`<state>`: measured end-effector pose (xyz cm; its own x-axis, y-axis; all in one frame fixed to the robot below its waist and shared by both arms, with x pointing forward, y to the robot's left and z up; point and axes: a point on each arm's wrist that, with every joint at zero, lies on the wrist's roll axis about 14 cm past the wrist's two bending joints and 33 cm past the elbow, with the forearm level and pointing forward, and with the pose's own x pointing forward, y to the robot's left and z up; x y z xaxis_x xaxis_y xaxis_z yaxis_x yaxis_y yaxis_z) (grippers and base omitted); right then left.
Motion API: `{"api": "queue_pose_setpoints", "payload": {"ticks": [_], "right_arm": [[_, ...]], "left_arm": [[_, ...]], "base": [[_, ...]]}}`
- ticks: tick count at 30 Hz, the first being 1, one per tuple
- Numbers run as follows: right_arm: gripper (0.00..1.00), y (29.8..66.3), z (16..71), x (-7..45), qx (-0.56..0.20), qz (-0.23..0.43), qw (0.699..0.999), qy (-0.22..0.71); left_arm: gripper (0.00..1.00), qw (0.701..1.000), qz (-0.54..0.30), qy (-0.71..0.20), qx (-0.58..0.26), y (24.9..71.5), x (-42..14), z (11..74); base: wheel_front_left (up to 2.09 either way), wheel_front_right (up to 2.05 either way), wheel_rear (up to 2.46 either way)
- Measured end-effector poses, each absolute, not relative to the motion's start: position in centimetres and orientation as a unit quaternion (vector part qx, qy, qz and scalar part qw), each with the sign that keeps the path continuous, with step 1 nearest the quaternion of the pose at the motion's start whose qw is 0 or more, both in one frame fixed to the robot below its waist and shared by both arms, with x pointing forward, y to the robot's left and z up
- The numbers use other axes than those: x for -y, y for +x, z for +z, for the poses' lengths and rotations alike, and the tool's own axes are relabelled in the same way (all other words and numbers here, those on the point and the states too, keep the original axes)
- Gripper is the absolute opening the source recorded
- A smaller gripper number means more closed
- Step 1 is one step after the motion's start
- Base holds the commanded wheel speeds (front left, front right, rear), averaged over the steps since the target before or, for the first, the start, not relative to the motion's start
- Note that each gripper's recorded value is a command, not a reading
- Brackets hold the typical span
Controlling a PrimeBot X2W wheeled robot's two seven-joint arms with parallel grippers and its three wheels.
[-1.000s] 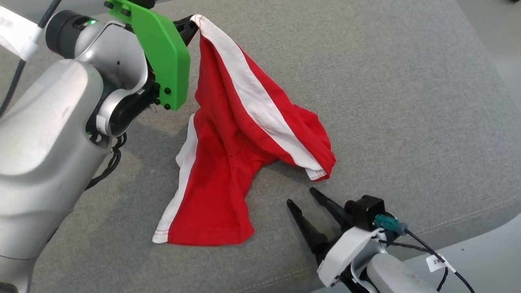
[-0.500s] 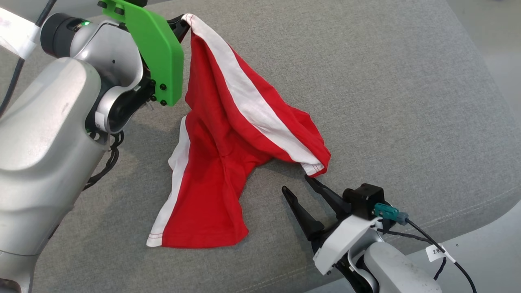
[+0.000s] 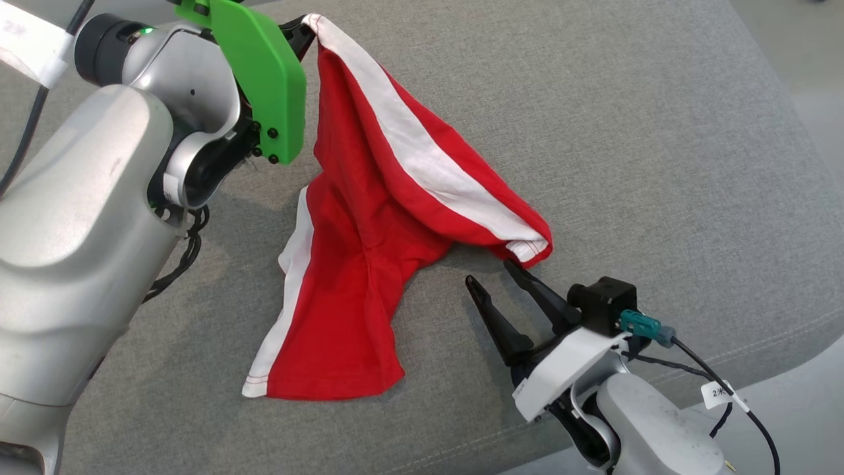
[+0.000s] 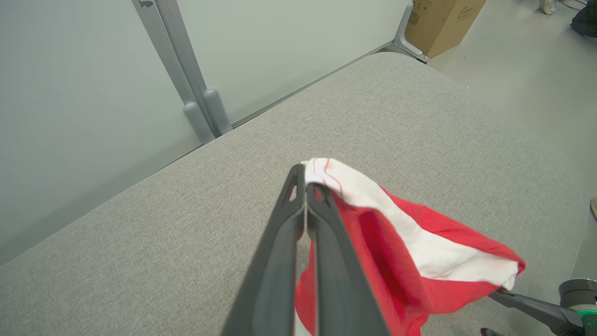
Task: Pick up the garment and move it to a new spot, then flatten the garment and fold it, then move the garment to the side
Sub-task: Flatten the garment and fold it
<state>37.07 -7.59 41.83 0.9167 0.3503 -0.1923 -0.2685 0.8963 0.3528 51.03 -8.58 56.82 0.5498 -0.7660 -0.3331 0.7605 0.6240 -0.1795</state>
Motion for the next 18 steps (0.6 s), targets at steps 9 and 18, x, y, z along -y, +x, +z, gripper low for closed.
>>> {"api": "queue_pose_setpoints", "payload": {"ticks": [9, 18], "right_arm": [[1.00, 37.8, 42.2, 9.4, -0.116, 0.127, 0.972, 0.159], [1.00, 38.2, 42.2, 11.0, -0.112, 0.100, 0.976, 0.157]], "left_arm": [[0.00, 0.882, -0.429, -0.007, -0.192, 51.2, 8.4, 56.8], [0.00, 0.885, -0.425, -0.006, -0.191, 51.3, 8.2, 56.8]], "base": [[0.00, 0.00, 0.00], [0.00, 0.00, 0.00]]}}
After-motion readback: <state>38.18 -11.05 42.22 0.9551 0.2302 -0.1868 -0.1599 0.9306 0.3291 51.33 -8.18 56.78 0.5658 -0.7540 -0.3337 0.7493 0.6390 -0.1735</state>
